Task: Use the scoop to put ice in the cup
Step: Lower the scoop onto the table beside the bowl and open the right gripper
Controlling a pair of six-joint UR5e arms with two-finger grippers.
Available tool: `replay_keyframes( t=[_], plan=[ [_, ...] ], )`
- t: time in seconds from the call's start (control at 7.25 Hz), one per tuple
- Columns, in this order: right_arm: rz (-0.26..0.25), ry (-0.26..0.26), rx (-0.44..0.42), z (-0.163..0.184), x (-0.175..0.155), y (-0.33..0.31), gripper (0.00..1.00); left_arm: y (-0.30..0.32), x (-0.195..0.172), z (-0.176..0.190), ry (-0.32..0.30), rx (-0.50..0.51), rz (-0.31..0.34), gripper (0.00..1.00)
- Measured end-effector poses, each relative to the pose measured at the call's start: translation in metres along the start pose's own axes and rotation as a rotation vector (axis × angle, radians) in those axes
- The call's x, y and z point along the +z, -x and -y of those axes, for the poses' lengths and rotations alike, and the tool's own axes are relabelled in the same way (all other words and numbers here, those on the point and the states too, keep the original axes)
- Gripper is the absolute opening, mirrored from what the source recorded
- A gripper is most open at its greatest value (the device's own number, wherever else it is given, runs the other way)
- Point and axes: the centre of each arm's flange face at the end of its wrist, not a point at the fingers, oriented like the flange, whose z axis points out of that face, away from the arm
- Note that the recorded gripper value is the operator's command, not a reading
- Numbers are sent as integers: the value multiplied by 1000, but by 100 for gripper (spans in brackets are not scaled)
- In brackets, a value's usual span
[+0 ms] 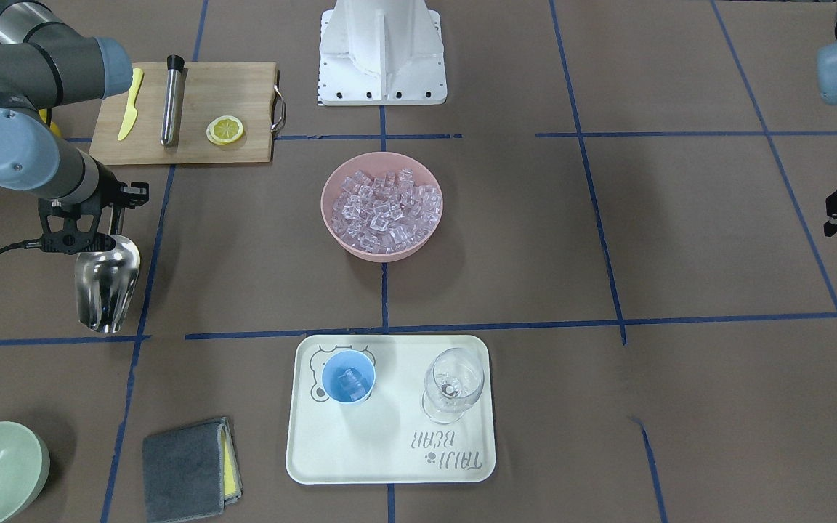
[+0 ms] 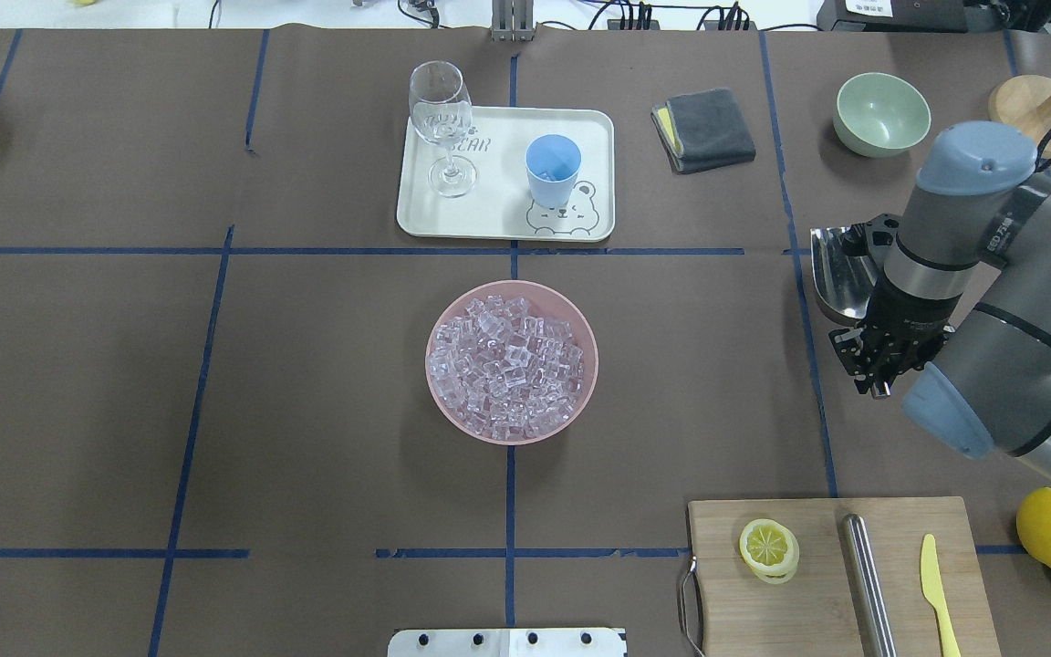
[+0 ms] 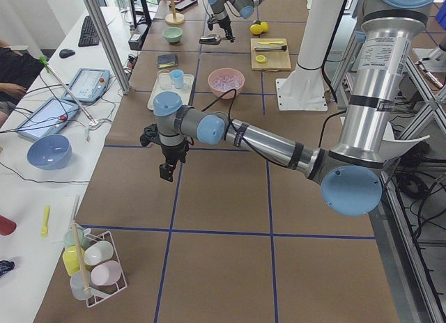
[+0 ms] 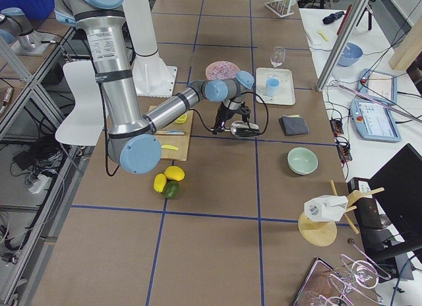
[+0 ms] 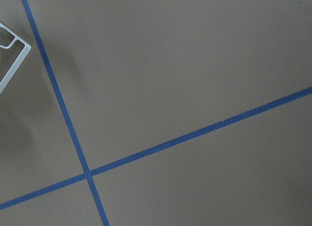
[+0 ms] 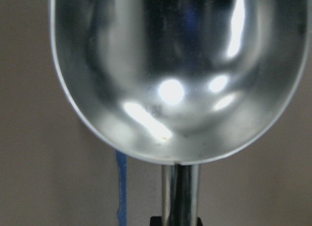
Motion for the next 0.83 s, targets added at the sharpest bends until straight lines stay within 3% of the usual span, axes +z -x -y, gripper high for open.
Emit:
replay_keyframes(
  t=[0.14, 0.28, 0.41, 0.69, 0.83],
  plan=[
    [8, -6, -3, 5, 13, -7, 5, 0, -1, 1, 0, -2, 0, 100],
    [18, -11, -5, 6, 17, -8, 26, -1, -2, 2, -1, -2, 0, 100],
    [24, -13, -5, 6, 18, -8, 32, -1, -2, 3, -2, -2, 0, 100],
    [29, -14, -7, 3, 17, -7, 100, -3, -2, 5, -2, -1, 0, 100],
    [33, -16, -11, -1, 14, -7, 100, -3, -2, 5, -2, -1, 0, 100]
  ],
)
